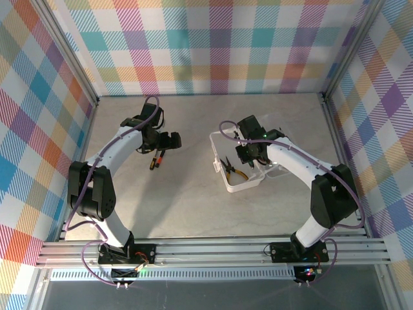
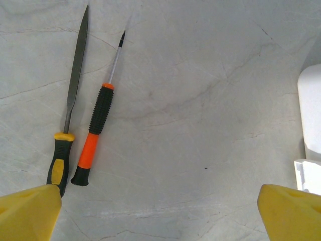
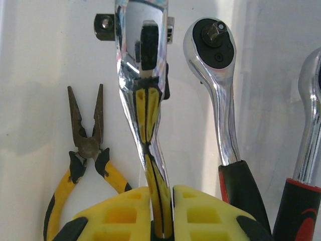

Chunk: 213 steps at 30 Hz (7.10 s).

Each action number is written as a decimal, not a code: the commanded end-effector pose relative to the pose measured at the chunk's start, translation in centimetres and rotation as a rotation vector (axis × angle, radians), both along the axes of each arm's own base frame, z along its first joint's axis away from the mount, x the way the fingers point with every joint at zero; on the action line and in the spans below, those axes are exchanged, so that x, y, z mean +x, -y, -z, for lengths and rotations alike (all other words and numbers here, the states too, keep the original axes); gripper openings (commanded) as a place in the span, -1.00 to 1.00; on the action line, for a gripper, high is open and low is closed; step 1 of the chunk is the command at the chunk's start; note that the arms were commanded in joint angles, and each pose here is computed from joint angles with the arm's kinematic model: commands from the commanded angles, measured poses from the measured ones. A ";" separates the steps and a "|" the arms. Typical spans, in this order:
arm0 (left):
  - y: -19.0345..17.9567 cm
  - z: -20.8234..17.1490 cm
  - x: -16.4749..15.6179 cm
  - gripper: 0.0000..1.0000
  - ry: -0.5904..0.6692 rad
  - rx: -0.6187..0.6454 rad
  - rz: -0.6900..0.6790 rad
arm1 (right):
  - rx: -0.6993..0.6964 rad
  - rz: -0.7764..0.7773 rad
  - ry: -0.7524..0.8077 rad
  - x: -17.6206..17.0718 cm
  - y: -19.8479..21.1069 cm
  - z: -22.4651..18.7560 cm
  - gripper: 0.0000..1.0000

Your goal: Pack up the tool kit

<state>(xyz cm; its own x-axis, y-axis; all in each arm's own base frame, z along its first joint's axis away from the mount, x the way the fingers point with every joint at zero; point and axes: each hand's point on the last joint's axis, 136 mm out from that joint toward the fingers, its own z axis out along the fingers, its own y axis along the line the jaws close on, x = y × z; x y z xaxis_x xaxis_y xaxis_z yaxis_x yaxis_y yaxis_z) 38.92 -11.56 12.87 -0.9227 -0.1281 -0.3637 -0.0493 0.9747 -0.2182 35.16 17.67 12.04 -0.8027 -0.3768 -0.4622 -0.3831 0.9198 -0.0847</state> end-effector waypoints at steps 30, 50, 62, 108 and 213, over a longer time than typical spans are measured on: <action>0.1 0.3 0.0 0.99 -0.011 -0.006 0.022 | -0.019 0.035 -0.016 1.5 0.6 0.9 -0.66; -2.7 2.5 0.1 0.99 -0.063 0.107 -0.035 | 0.038 -0.007 0.070 0.6 0.2 -5.7 0.94; -6.4 5.9 1.3 0.27 -0.143 0.246 -0.117 | 0.104 -0.094 0.043 -0.7 -3.0 -5.7 0.98; -7.3 12.4 0.5 -1.00 -0.298 0.165 -0.138 | 0.073 -0.122 0.001 -0.5 -3.9 -4.7 0.98; -2.6 -2.0 1.1 0.99 0.041 0.017 -0.066 | -0.147 0.220 -0.137 0.5 11.2 -3.2 -0.73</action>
